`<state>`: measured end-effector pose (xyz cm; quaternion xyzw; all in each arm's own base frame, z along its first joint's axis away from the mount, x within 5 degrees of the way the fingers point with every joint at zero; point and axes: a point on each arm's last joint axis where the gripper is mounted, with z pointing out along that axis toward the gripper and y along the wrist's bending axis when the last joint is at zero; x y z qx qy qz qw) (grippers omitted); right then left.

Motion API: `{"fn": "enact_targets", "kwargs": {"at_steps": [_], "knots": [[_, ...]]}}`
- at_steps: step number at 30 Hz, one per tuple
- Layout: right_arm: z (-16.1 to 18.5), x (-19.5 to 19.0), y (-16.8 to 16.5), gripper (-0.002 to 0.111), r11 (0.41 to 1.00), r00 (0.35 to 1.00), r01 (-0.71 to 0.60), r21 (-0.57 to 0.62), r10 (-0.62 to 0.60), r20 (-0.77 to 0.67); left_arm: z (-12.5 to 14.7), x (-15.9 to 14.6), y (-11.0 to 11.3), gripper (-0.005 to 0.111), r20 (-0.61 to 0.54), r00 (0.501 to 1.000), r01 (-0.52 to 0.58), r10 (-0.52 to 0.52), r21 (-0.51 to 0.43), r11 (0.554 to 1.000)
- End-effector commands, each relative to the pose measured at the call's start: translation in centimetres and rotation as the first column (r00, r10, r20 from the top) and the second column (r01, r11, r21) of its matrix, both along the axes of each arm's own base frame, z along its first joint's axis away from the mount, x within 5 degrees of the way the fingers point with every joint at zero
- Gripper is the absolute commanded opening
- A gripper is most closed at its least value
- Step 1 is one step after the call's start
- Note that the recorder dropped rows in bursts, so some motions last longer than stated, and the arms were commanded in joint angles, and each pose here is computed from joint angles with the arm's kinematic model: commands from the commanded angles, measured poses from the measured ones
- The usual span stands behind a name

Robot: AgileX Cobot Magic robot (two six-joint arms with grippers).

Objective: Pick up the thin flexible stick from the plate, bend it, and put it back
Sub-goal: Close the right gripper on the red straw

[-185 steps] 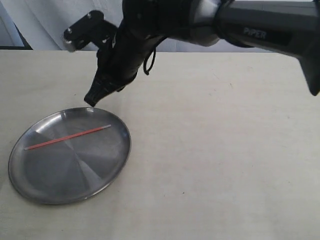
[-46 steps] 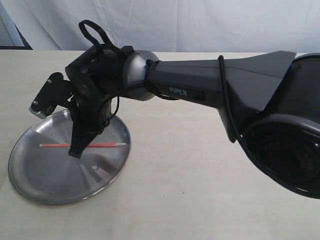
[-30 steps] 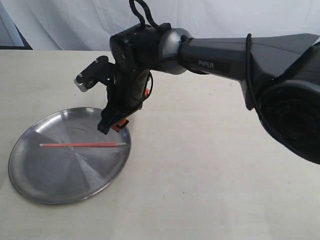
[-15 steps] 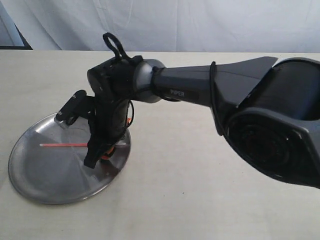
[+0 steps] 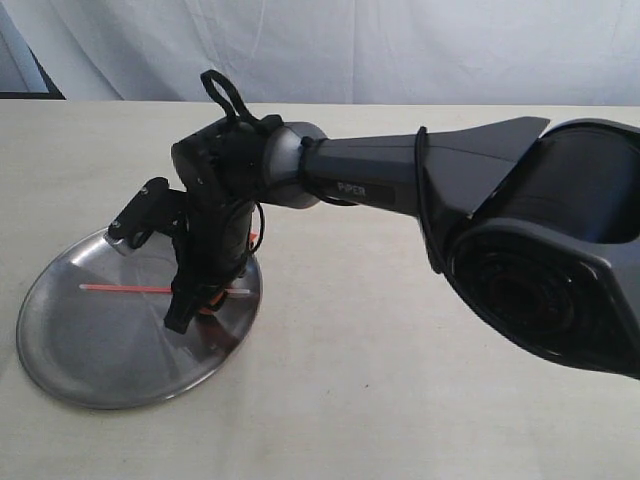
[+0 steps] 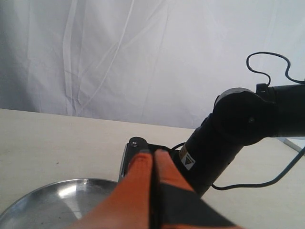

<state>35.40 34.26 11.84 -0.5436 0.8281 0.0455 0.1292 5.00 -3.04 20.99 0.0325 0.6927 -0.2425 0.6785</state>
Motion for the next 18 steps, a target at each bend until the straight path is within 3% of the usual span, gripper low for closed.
{"fn": "enact_targets", "kwargs": {"at_steps": [1, 10, 18], "knots": [[1.1, 0.1, -0.4, 0.048, 1.0, 1.0, -0.003, -0.009, 0.003, 0.02, -0.1, 0.0, 0.1, 0.0, 0.001, 1.0, -0.006, 0.006, 0.0, 1.0], [3.6, 0.3, -0.3, 0.048, 0.998, 0.997, 0.017, 0.052, -0.021, 0.081, -0.1, 0.0, 0.1, 0.0, 0.001, 1.0, -0.006, 0.006, 0.0, 1.0], [0.4, 0.8, -0.6, 0.048, 0.999, 0.996, -0.013, -0.044, 0.017, 0.084, -0.1, 0.0, 0.1, 0.0, 0.001, 1.0, -0.006, 0.006, 0.0, 1.0]]}}
